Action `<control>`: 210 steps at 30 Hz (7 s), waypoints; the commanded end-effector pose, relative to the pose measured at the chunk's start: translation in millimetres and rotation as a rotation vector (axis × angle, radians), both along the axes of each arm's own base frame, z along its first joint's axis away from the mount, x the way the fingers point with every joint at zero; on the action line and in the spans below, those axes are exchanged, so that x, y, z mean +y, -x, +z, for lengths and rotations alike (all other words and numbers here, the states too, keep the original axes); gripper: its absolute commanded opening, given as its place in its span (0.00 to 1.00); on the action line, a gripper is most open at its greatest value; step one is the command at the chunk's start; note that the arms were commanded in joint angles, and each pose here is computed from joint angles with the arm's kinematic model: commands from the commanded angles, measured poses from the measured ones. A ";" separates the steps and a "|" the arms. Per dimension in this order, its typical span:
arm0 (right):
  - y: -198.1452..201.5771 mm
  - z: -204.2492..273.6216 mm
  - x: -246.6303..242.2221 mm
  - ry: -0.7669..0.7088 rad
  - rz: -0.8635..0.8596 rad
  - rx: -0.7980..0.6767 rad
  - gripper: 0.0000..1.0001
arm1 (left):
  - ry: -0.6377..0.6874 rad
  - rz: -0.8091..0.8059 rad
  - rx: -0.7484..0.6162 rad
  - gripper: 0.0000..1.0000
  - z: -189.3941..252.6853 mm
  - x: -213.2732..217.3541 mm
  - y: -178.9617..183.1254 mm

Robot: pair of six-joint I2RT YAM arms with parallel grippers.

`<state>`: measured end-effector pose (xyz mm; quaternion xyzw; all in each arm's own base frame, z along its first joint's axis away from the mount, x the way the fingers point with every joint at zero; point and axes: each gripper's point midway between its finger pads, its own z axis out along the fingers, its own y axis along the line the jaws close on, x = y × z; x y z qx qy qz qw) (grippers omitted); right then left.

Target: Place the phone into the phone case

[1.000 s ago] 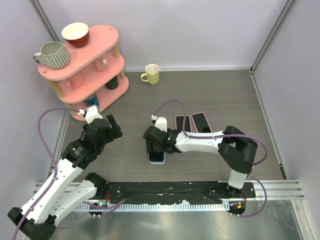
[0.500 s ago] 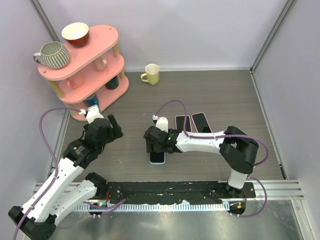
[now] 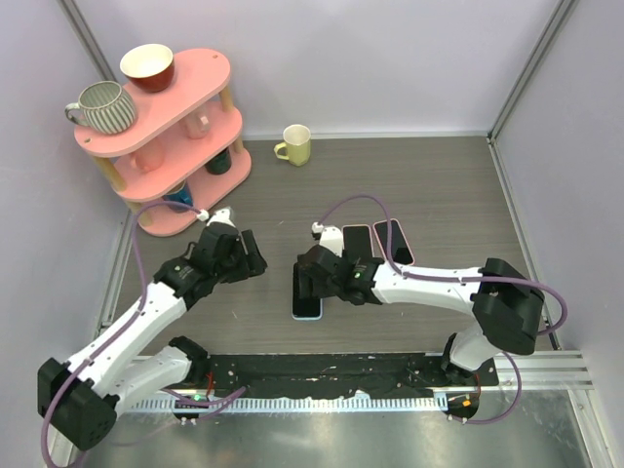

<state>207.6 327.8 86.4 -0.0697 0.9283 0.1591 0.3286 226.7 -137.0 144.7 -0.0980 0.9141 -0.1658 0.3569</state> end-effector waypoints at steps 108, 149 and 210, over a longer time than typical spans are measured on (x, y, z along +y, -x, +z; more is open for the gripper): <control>-2.3 41.4 39.5 -0.997 0.101 0.148 0.56 | 0.515 -0.191 0.417 0.19 -124.3 -103.2 42.4; 7.3 24.1 38.6 -1.024 0.166 0.190 0.11 | 0.500 -0.202 0.410 0.19 -119.5 -102.8 40.5; 56.1 165.8 12.8 -1.208 0.712 -0.065 0.29 | 0.777 -0.556 -0.134 0.00 69.1 -106.2 40.1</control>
